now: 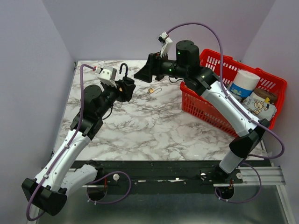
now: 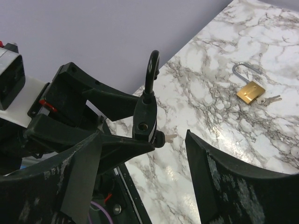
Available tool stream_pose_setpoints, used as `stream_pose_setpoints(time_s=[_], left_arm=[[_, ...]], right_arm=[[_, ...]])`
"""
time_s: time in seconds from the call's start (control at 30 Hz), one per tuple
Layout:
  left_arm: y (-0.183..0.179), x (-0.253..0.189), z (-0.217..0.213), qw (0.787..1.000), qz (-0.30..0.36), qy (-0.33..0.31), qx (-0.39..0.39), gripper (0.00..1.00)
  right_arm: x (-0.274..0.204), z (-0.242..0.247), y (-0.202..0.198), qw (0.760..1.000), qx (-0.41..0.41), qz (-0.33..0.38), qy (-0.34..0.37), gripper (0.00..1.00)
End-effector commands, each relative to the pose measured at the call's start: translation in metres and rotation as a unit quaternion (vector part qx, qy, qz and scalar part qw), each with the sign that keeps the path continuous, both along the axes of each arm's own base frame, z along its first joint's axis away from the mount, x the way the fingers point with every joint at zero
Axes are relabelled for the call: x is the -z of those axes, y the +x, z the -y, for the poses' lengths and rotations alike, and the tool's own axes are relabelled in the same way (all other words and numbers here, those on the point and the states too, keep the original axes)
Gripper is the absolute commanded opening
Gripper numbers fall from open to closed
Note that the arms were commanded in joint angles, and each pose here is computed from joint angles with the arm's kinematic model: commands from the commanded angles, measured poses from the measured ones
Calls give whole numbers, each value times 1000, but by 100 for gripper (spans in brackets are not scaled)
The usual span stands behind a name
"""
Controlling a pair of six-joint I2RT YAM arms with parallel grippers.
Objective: Lock with the key
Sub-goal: Pick up the lock from the center of the board.
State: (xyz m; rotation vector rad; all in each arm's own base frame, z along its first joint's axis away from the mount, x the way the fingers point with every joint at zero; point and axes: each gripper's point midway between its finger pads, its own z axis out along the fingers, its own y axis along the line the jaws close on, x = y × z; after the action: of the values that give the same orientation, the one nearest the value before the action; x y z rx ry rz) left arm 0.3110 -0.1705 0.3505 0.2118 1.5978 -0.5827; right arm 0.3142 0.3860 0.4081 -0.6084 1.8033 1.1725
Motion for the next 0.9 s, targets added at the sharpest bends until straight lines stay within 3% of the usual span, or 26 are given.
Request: stream_pose_setpoints(time_s=[0.0,0.33,0.5,0.77,0.87], left_arm=[[-6,-47,8,996,79,-35,23,4],[0,-35,11,996,89,3,6,2],[6,-25,7,995,95,40,-15,1],[16,-25,-3,992,104,57,-50,0],[15,-26,-2,992,103,50,-48,0]], right_arm=[[32,-16,3,999,-12,-42,-17,80],[62,-38,0,997,-10,-69,-45,75],[86,-46,-14,991,-43,-112,-57,60],[109,-48,-28,984,-61,-154,-70,59],[111,-48,-29,983,-65,-159,-69,48]])
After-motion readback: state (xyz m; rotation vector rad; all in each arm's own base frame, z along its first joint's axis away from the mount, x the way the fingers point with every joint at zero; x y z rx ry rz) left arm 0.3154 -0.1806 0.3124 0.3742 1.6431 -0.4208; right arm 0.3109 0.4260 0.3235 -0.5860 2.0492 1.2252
